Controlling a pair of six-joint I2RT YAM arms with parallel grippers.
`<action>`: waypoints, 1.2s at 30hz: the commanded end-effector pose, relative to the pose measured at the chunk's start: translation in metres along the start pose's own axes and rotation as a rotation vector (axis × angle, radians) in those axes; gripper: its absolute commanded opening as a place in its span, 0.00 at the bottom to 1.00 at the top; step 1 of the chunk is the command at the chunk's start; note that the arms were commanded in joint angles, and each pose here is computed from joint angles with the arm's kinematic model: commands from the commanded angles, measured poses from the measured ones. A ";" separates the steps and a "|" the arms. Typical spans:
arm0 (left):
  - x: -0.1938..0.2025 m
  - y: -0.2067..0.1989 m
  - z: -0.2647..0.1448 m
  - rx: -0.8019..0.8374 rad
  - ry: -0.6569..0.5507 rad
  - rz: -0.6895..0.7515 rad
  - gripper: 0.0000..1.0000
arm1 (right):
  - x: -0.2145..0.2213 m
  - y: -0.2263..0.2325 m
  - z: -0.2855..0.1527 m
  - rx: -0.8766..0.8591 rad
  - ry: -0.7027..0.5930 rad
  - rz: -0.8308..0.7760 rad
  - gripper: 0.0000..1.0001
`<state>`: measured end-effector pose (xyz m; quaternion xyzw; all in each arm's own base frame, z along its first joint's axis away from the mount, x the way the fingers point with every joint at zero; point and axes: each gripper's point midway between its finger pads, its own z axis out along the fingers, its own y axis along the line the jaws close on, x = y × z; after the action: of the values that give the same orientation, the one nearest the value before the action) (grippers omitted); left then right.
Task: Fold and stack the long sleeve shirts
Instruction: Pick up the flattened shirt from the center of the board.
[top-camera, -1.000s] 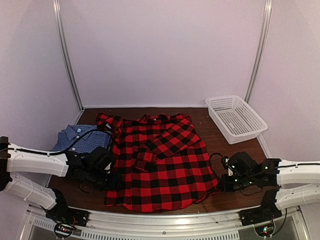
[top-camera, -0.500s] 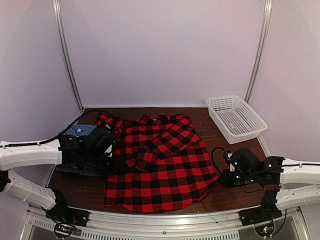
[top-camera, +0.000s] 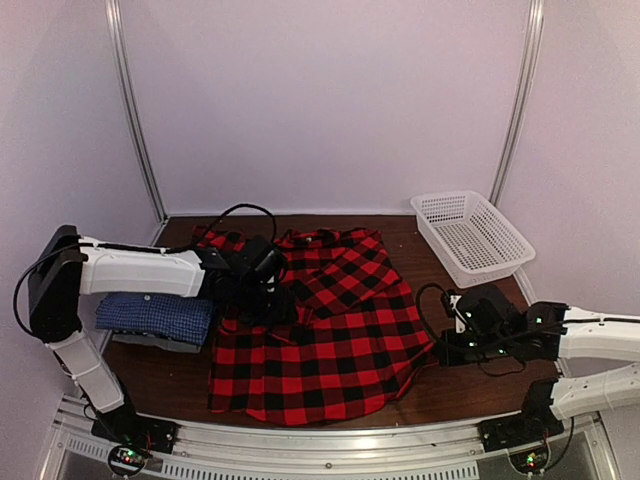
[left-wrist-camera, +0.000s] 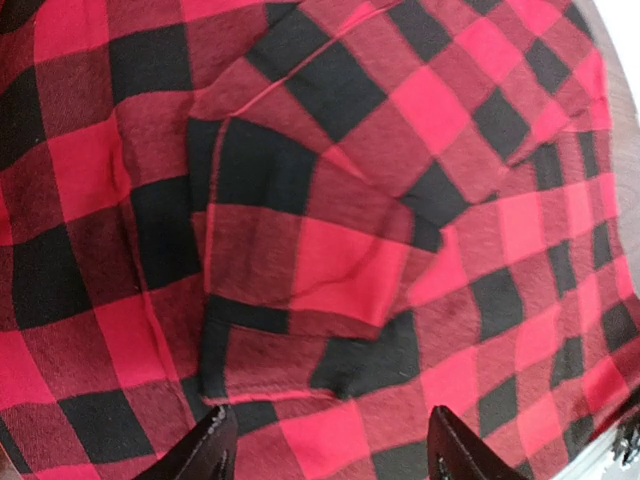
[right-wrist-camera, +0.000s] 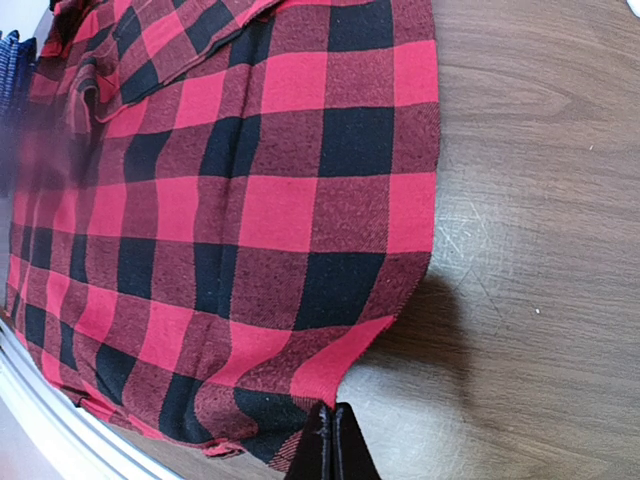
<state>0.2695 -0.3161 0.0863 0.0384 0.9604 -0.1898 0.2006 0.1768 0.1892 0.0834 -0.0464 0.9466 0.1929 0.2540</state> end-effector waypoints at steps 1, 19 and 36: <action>-0.007 0.016 0.018 -0.027 0.005 -0.035 0.64 | 0.002 0.000 -0.001 -0.023 -0.017 0.002 0.00; 0.014 0.039 0.042 -0.065 0.076 -0.027 0.49 | 0.005 -0.005 0.003 -0.020 -0.025 0.039 0.00; 0.001 0.017 0.033 0.008 0.076 -0.002 0.17 | 0.008 -0.007 0.007 -0.016 -0.019 0.049 0.00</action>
<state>0.2710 -0.2946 0.0262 0.0341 0.9773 -0.1532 0.1424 0.1728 0.1857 0.0726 -0.0315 0.9454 0.2033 0.2527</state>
